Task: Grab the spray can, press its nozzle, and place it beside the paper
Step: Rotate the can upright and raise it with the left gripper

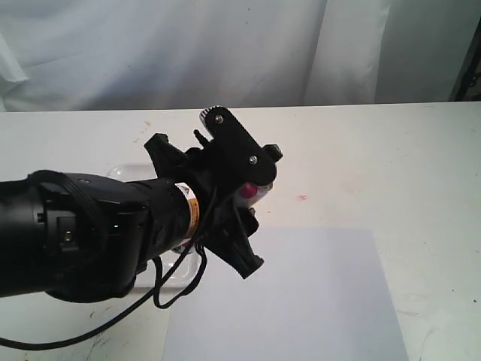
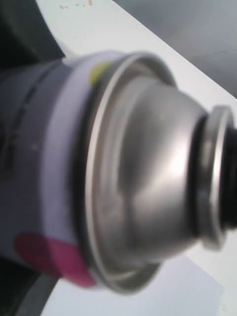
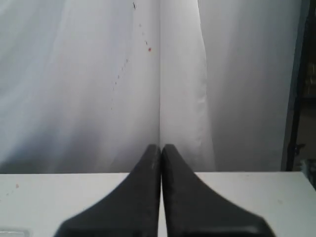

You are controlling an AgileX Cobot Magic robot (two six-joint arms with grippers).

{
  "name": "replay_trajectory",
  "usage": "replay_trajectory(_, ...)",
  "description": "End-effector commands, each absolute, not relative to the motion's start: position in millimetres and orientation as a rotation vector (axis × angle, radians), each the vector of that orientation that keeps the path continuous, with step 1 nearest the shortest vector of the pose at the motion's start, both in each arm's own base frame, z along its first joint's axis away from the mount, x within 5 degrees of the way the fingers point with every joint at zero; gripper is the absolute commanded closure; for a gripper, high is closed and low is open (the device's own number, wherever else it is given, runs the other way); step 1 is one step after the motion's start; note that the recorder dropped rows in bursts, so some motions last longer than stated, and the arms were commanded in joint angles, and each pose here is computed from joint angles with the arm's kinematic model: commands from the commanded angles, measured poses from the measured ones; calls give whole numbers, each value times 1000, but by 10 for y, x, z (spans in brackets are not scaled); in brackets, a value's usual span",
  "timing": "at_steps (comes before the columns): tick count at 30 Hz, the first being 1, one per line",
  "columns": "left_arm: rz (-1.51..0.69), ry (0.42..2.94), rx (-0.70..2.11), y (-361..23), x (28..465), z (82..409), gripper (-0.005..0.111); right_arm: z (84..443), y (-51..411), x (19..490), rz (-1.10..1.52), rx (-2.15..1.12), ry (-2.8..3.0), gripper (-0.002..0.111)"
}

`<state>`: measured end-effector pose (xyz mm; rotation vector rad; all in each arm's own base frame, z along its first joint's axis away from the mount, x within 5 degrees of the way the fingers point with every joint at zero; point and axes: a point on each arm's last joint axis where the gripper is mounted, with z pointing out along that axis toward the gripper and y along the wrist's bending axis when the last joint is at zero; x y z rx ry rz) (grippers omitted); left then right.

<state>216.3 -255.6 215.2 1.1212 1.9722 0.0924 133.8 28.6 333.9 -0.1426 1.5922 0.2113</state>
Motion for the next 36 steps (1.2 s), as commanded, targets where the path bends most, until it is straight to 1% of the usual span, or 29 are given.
replay_trajectory(1,2,1911,1107,-2585,2136,2331,107,3139,267,1057,207,-202,1547,108)
replay_trajectory(4,-52,1898,1071,-2547,2158,2424,107,3013,263,917,232,-211,1524,108)
replay_trajectory(9,-181,1888,943,-2356,2300,2637,107,2986,230,771,169,-254,1457,108)
replay_trajectory(14,-308,1827,843,-2143,2373,2917,107,2780,280,754,200,-316,1496,108)
replay_trajectory(19,-388,1760,797,-1989,2394,3115,107,2560,269,776,278,-220,1580,108)
replay_trajectory(26,-431,1755,726,-1848,2480,3175,107,2522,248,785,264,-196,1594,108)
replay_trajectory(28,-489,1724,746,-1845,2482,3193,107,2458,249,786,263,-200,1612,108)
replay_trajectory(32,-583,1666,766,-1798,2511,3237,107,2202,255,779,269,-208,1687,108)
replay_trajectory(34,-569,1670,750,-1745,2548,3237,107,2103,239,776,255,-196,1717,108)
replay_trajectory(36,-538,1674,746,-1678,2591,3232,107,2076,220,779,236,-181,1726,108)
